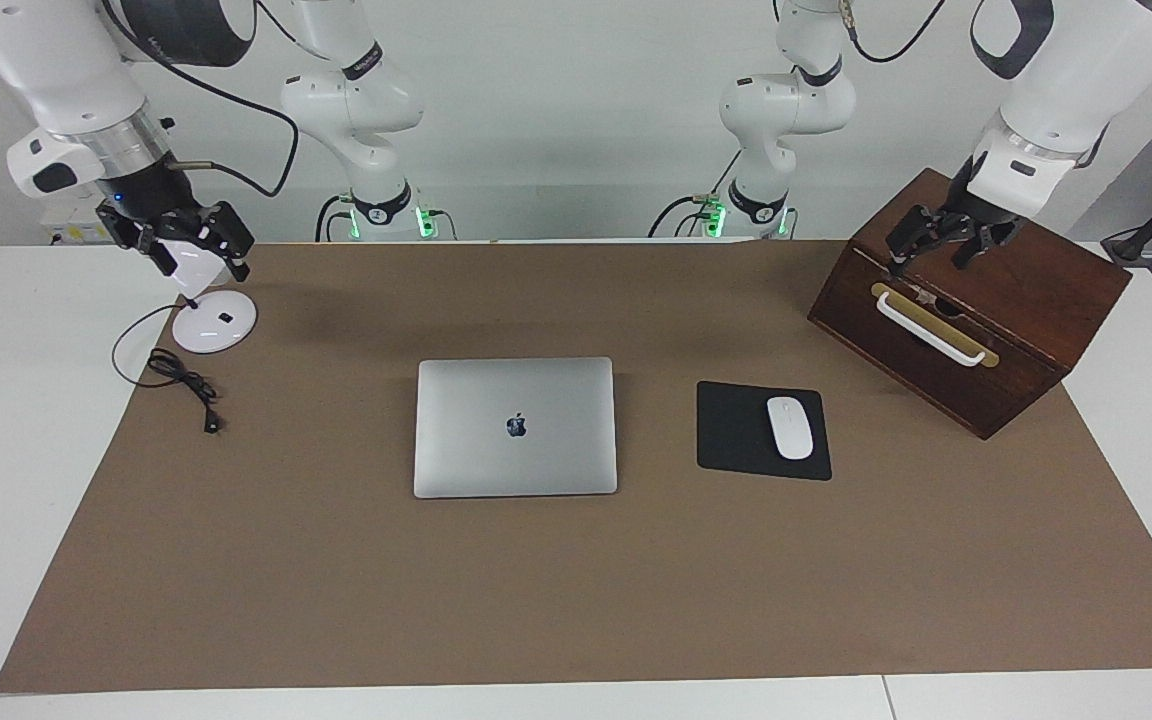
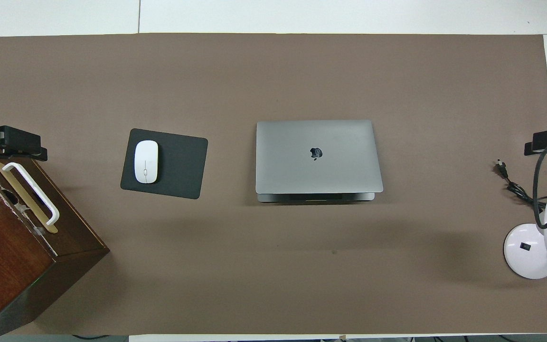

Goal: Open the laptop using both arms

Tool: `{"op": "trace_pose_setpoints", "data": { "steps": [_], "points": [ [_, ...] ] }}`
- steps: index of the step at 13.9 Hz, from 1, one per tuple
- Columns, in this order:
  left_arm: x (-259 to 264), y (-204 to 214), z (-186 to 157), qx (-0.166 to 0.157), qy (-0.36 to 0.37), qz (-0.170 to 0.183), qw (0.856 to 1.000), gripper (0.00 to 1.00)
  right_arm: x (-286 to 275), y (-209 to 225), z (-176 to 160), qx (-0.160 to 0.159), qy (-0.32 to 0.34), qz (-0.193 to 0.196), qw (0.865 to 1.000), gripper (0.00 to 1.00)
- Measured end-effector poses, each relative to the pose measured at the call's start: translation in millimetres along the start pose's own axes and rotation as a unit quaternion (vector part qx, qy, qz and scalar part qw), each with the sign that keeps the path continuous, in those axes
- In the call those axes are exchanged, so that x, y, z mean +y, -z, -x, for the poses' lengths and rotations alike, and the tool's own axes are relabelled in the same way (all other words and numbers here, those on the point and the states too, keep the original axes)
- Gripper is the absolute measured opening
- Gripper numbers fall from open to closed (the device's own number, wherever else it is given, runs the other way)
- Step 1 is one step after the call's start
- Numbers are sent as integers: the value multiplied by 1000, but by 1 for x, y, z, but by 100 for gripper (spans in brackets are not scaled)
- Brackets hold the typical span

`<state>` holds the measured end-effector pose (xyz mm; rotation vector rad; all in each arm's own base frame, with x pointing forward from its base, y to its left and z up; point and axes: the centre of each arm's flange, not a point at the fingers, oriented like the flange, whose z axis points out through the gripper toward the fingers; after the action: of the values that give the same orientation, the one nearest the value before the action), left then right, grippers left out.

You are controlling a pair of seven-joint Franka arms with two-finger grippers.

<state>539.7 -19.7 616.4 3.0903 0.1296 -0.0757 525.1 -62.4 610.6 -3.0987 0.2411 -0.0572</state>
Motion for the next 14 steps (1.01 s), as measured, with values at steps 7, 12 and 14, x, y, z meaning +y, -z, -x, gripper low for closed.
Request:
{"op": "trace_pose_setpoints", "data": {
  "steps": [7, 12, 14],
  "points": [
    [1, 0, 0, 0, -1, 0, 1000, 100, -1, 1, 1, 1, 7, 0, 1000, 100],
    [1, 0, 0, 1, -1, 0, 1000, 62, -10, -7, 4, -8, 16, 0, 1000, 100],
    [1, 0, 0, 2, -1, 0, 1000, 37, -12, -8, 6, -9, 19, -1, 1000, 100]
  ]
}}
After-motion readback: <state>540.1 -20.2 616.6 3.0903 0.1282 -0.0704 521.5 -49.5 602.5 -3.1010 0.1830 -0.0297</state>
